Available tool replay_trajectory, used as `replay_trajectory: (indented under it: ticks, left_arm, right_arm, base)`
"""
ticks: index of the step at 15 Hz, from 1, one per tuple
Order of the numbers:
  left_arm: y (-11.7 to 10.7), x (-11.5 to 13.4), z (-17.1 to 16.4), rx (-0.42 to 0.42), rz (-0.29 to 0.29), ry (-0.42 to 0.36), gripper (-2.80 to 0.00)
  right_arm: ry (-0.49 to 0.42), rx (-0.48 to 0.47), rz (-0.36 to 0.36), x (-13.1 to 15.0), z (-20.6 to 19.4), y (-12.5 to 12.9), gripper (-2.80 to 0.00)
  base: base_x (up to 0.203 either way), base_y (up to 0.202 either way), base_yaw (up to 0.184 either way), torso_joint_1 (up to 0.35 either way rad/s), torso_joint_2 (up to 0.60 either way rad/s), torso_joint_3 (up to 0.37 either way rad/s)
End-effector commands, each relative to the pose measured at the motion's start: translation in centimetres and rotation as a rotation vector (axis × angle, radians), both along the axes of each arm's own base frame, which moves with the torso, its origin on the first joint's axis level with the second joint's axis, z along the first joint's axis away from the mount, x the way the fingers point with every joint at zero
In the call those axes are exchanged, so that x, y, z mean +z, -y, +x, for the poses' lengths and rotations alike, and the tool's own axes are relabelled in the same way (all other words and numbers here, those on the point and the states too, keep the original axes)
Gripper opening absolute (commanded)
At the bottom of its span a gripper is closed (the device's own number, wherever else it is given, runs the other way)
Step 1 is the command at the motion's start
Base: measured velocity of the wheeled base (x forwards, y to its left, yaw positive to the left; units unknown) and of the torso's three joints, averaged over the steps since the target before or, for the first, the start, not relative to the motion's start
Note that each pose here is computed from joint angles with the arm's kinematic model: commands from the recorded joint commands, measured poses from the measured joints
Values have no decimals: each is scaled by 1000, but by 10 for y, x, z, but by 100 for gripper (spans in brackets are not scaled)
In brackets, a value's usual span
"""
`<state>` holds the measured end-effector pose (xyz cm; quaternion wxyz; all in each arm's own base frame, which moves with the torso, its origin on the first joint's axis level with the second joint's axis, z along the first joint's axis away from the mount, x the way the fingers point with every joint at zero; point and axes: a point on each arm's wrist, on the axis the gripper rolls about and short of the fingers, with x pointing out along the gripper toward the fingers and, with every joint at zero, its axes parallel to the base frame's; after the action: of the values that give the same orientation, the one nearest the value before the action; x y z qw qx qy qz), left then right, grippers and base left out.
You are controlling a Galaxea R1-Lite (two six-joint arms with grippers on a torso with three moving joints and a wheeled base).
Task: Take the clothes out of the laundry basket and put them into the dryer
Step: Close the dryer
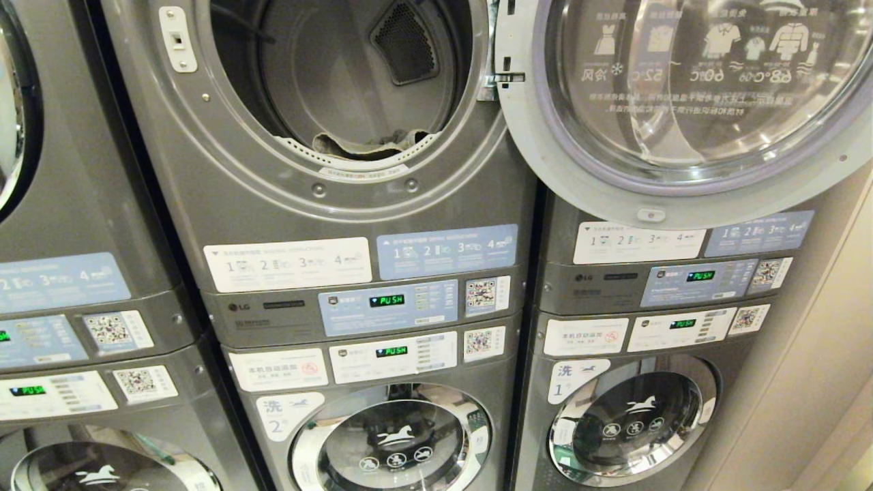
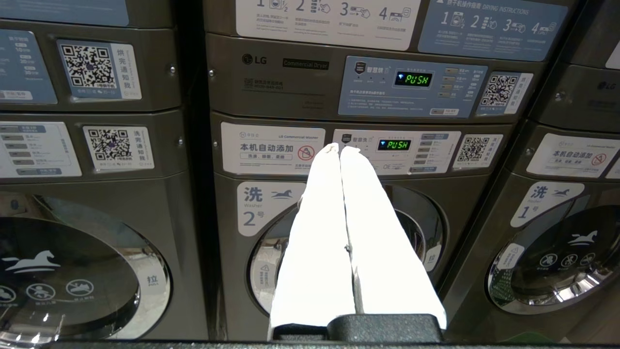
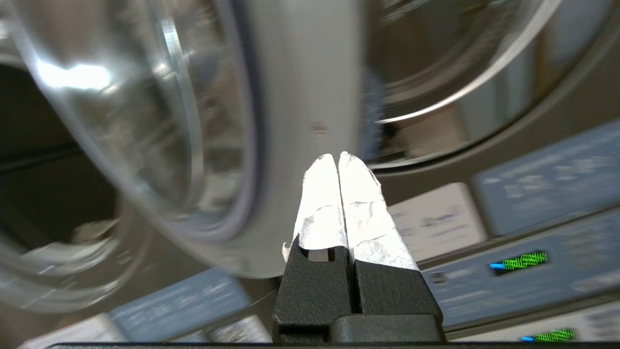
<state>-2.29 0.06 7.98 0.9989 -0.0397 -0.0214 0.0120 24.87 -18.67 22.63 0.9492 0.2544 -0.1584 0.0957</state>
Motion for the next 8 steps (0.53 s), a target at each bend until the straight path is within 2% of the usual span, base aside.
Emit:
replay_trajectory:
  ticks: [1,3,6,8]
  left_arm:
    - [0,-4,1,0,-1,-13,-280]
    - [0,-4,1,0,-1,-13,-280]
    - [0,-4,1,0,-1,-13,-280]
    - [0,-4,1,0,-1,-13,-280]
  right_arm:
    - [14,64,-14,10,2,0,-280]
    - [39,85,-17,17,12,6,-280]
    - [29,105,-3,10,26,11,-280]
    - [10,168,24,11,27,4,-280]
  base:
    - [0,0,0,0,0,0]
    - [0,0,0,0,0,0]
    - [0,0,0,0,0,0]
    - [0,0,0,0,0,0]
